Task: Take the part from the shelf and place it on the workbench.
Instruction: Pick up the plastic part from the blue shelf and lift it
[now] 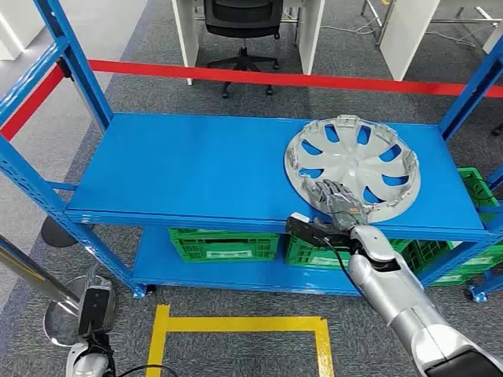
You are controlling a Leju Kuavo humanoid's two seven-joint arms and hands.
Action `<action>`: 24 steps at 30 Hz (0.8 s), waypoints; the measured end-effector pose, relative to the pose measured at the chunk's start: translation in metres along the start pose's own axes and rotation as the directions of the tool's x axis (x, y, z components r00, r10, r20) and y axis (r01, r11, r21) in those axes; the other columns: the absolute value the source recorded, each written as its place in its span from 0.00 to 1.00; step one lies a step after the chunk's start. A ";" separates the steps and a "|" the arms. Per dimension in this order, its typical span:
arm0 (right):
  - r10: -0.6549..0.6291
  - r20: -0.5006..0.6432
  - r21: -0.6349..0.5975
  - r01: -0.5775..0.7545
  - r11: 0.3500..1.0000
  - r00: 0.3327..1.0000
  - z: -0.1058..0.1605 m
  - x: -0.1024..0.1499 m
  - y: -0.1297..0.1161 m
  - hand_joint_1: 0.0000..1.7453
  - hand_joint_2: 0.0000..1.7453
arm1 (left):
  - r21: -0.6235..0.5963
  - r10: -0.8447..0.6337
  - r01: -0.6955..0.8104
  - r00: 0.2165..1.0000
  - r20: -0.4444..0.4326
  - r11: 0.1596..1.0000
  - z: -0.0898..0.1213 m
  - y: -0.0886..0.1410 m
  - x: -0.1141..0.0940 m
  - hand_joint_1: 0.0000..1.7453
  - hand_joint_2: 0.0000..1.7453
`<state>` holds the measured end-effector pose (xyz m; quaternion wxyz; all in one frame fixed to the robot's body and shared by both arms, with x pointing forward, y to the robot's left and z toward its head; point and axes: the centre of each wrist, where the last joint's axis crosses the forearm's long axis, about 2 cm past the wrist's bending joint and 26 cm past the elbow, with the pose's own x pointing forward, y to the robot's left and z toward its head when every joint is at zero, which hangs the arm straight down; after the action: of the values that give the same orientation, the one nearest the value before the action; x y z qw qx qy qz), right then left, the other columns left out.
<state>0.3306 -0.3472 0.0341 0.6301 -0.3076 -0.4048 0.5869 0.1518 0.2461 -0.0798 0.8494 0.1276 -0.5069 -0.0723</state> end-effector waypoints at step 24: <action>-0.026 0.024 0.015 0.025 1.000 0.999 -0.006 0.008 -0.009 1.00 1.00 | 0.042 0.034 -0.034 0.999 -0.004 0.999 -0.001 0.000 0.002 0.00 0.00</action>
<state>0.3399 -0.3402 0.0397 0.6348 -0.2905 -0.4121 0.5855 0.1534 0.2454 -0.0790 0.8488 0.1368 -0.5085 -0.0470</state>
